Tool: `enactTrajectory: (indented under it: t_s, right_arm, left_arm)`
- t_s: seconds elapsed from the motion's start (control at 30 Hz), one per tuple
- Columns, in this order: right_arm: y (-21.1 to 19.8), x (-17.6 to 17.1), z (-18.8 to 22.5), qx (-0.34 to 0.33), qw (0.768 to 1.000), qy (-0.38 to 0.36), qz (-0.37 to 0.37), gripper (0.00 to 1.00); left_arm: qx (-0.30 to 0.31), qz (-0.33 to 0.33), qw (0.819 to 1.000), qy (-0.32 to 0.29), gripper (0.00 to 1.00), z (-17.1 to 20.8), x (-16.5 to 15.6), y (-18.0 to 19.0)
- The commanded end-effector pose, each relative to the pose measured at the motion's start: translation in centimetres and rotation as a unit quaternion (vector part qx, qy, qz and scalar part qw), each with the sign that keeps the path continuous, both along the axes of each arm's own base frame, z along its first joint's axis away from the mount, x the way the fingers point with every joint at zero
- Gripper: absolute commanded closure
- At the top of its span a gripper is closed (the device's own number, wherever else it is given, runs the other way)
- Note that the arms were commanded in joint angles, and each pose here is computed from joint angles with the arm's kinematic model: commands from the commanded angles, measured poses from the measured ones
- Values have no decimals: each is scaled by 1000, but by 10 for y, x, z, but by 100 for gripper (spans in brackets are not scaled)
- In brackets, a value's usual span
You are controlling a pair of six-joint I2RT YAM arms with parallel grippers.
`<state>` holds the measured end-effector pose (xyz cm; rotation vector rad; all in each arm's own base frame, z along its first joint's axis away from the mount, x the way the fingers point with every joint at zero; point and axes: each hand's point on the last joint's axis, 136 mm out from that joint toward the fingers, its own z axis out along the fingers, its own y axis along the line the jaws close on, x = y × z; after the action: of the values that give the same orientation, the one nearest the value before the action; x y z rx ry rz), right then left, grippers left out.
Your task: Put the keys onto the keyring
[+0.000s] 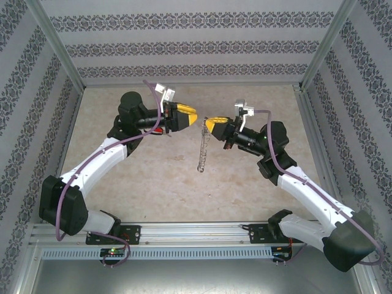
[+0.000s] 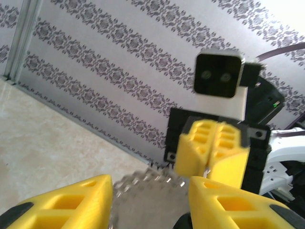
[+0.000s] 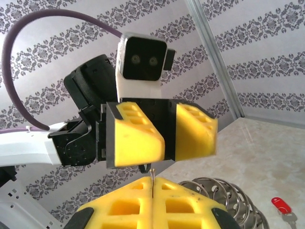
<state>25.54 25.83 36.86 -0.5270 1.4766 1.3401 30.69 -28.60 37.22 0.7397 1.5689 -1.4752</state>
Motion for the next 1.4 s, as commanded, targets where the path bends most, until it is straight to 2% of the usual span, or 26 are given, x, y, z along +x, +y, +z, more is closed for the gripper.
enactTrajectory:
  t_s: [0.0,0.73,0.97,1.13,1.37]
  right_arm:
    - [0,0,29,25,999,-42,-10,100]
    - [0,4,28,23,999,-43,-16,100]
    - [0,3,27,23,999,-42,-15,100]
    - [0,3,28,24,999,-43,-15,100]
    - [0,3,28,24,999,-42,-14,100]
  left_arm:
    - [-32,-22,999,-37,55,27,-15,-5]
    - [10,-69,997,-18,58,-2,-32,-23]
    - [9,-71,997,-21,68,0,-34,-25]
    - [9,-75,997,-21,81,0,-34,-27]
    - [9,-81,996,-24,91,1,-37,-29]
